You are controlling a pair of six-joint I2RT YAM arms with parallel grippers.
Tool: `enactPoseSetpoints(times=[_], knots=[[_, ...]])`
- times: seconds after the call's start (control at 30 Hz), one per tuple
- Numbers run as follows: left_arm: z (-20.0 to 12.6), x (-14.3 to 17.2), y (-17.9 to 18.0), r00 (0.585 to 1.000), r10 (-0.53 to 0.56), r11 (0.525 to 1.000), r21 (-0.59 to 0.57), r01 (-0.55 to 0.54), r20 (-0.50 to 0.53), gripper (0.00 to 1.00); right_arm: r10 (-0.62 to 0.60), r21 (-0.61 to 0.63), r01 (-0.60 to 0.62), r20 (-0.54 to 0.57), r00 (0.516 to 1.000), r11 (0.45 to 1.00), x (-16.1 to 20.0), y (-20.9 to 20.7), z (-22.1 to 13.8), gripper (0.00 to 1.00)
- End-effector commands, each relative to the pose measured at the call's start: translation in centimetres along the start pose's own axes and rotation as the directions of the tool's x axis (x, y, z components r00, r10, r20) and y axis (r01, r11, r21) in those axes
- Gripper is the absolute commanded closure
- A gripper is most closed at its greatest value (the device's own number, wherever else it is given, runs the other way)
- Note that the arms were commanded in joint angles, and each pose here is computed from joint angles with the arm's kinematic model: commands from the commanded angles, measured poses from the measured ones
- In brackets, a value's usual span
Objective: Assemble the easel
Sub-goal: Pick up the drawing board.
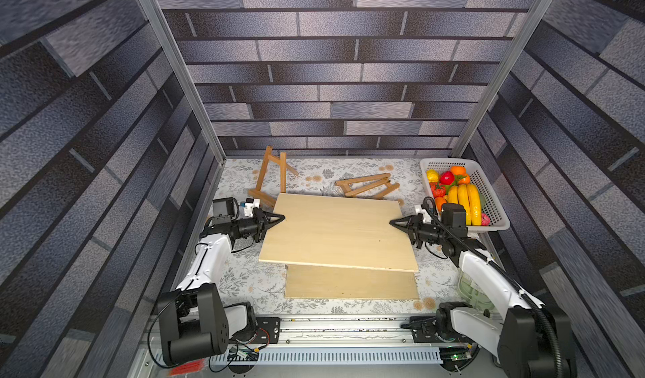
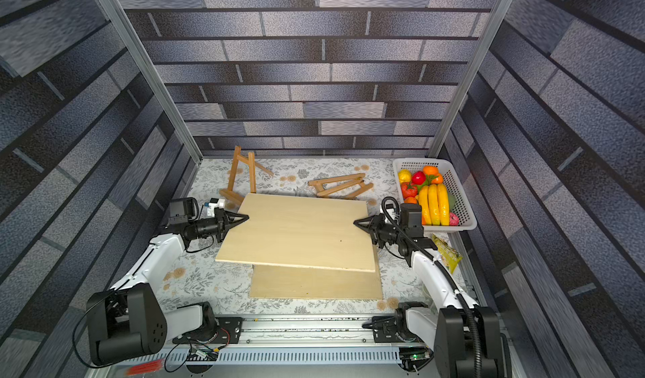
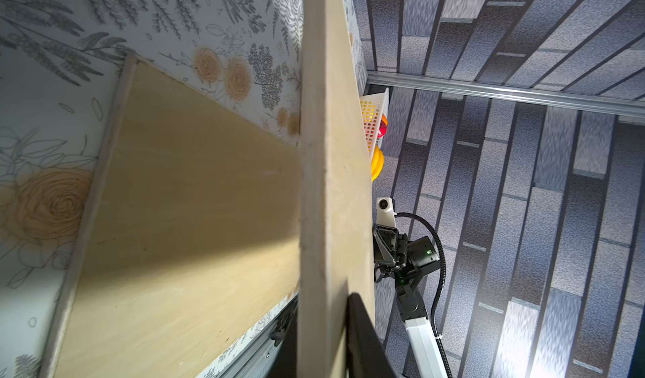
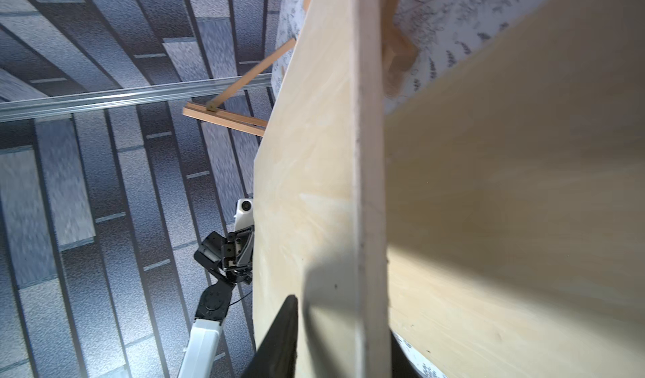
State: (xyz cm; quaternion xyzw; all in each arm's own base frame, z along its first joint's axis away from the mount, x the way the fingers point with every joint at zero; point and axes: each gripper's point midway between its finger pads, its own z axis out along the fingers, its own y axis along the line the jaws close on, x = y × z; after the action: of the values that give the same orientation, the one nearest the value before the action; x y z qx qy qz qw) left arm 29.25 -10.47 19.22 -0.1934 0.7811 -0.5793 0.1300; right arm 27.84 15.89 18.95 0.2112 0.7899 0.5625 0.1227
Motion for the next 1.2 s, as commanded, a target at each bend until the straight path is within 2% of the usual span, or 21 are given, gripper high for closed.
enactPoseSetpoints(times=[0.0, 0.03, 0.1, 0.2, 0.3, 0.33, 0.43, 0.57, 0.73, 0.83, 1.0, 1.07, 1.17], knots=[[1.7, 3.7, -3.2, 0.975, 0.147, 0.985, 0.114, -0.129, -0.166, 1.00, -0.321, -0.346, 0.244, -0.186, 0.928, 0.906, 4.9, 13.7, -1.9, 0.80], [1.7, 3.4, -3.9, 0.974, 0.159, 0.982, 0.126, -0.140, -0.161, 1.00, -0.329, -0.365, 0.248, -0.180, 0.927, 0.898, 4.7, 14.8, -2.1, 0.86], [1.6, 2.8, -5.2, 0.973, 0.174, 0.977, 0.153, -0.151, -0.154, 1.00, -0.344, -0.400, 0.255, -0.167, 0.924, 0.880, 4.4, 17.0, -2.5, 0.91], [1.3, 1.2, -7.1, 0.974, 0.196, 0.963, 0.208, -0.169, -0.117, 1.00, -0.356, -0.441, 0.250, -0.175, 0.918, 0.862, 4.1, 19.6, -3.0, 0.92], [0.2, -0.9, -9.3, 0.979, 0.199, 0.942, 0.284, -0.177, -0.049, 1.00, -0.370, -0.481, 0.241, -0.192, 0.909, 0.843, 3.9, 22.2, -3.5, 1.00], [-0.3, -1.5, -10.1, 0.975, 0.220, 0.929, 0.309, -0.204, -0.020, 1.00, -0.375, -0.494, 0.239, -0.197, 0.906, 0.836, 3.8, 23.1, -3.6, 1.00], [-0.8, -2.1, -11.7, 0.972, 0.233, 0.917, 0.336, -0.215, -0.015, 1.00, -0.410, -0.540, 0.250, -0.196, 0.891, 0.803, 3.8, 26.0, -4.5, 1.00], [-1.2, -1.8, -13.2, 0.961, 0.274, 0.906, 0.342, -0.251, -0.021, 1.00, -0.445, -0.551, 0.277, -0.197, 0.873, 0.787, 3.9, 27.2, -4.7, 1.00], [-2.1, -2.4, -13.6, 0.955, 0.295, 0.897, 0.339, -0.282, 0.014, 0.98, -0.477, -0.526, 0.333, -0.163, 0.863, 0.782, 3.2, 26.0, -3.6, 1.00], [-2.4, -3.3, -14.0, 0.950, 0.309, 0.892, 0.336, -0.302, 0.033, 0.95, -0.551, -0.512, 0.427, -0.113, 0.827, 0.745, 3.4, 26.1, -3.2, 1.00], [-2.7, -4.5, -15.2, 0.929, 0.365, 0.867, 0.344, -0.361, 0.054, 0.92, -0.727, -0.428, 0.664, 0.022, 0.686, 0.613, 4.1, 24.8, -3.1, 1.00], [-2.6, -4.9, -15.1, 0.919, 0.389, 0.855, 0.346, -0.386, 0.066, 0.91, -0.760, -0.384, 0.709, 0.026, 0.649, 0.592, 3.9, 23.7, -2.6, 1.00], [-2.4, -5.2, -14.5, 0.899, 0.428, 0.842, 0.322, -0.433, 0.089, 0.91, -0.782, -0.376, 0.728, 0.016, 0.623, 0.573, 3.7, 23.0, -2.1, 1.00]])
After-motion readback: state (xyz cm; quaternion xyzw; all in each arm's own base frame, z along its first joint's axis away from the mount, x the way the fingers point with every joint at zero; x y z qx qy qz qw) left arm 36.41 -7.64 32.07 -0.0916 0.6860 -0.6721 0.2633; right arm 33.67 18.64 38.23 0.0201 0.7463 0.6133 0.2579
